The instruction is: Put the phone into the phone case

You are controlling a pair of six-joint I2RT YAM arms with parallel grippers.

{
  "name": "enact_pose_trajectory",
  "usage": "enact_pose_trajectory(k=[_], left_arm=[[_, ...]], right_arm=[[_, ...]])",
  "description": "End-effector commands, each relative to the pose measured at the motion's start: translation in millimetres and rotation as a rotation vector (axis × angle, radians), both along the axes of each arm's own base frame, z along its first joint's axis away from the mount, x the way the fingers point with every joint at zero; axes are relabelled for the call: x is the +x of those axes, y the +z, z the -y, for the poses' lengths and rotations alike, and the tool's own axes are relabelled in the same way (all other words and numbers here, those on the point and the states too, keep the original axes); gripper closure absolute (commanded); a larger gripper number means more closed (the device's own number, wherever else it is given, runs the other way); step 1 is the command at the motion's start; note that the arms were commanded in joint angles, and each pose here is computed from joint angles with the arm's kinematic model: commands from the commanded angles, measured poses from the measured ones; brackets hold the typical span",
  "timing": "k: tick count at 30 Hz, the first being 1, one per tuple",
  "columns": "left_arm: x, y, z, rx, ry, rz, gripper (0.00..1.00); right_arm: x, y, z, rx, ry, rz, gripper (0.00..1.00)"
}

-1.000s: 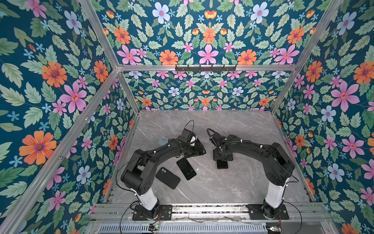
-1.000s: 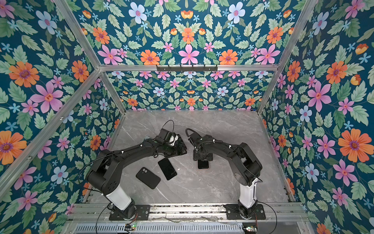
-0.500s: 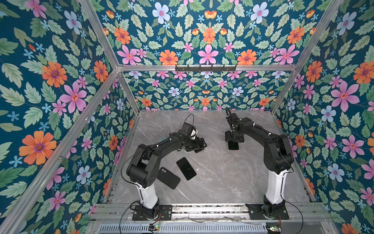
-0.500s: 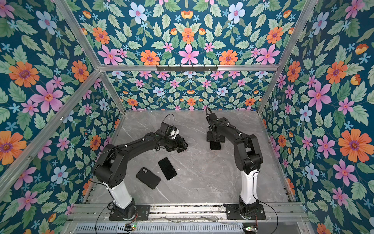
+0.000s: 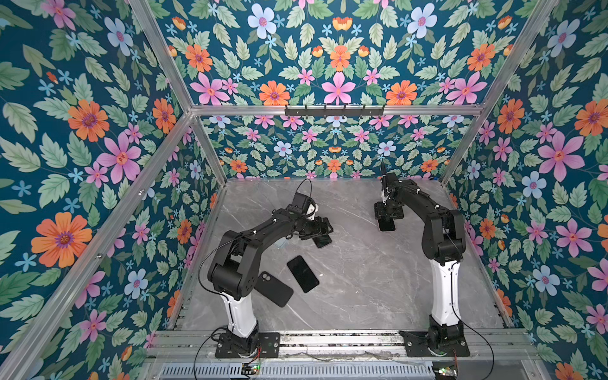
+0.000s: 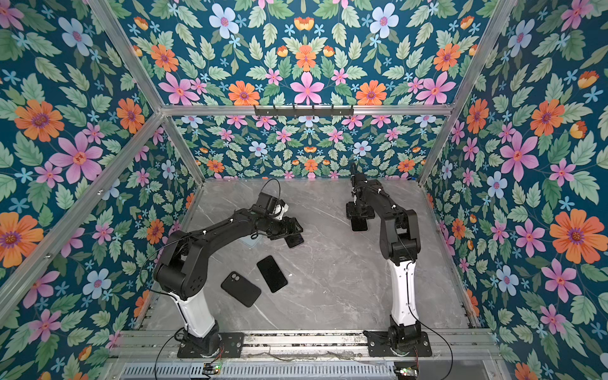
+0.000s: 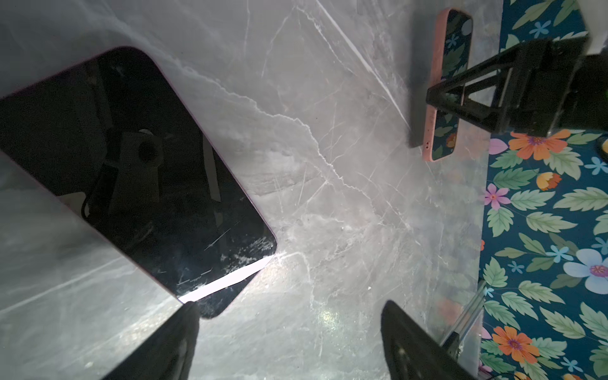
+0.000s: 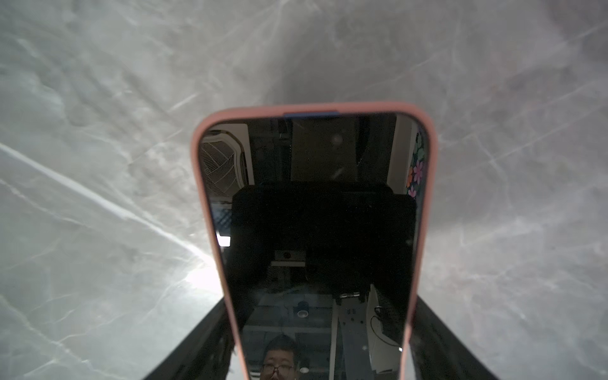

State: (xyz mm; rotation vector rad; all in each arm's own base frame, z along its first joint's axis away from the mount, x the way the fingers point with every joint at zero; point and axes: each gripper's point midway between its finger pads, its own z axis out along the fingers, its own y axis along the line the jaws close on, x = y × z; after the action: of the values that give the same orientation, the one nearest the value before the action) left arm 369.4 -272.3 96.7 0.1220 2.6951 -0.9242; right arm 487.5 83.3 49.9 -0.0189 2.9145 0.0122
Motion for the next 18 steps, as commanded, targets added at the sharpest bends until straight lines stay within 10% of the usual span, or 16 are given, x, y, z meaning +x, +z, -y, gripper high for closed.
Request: enact_pose_trajectory(k=[1,18], left_arm=[[0.1,1.2,-1.8,0.005,-0.013,0.002,0.12],[-0.2,-3.6,-4.0,0.01,-0.005,-0.005,0.12]], right_arm=[[-4.6,-1.6,1.4,-0.011,0.071,-0.03,0.4],[5.2,-16.0,19.8,-0.017,-0.007,-0.043,0.39]])
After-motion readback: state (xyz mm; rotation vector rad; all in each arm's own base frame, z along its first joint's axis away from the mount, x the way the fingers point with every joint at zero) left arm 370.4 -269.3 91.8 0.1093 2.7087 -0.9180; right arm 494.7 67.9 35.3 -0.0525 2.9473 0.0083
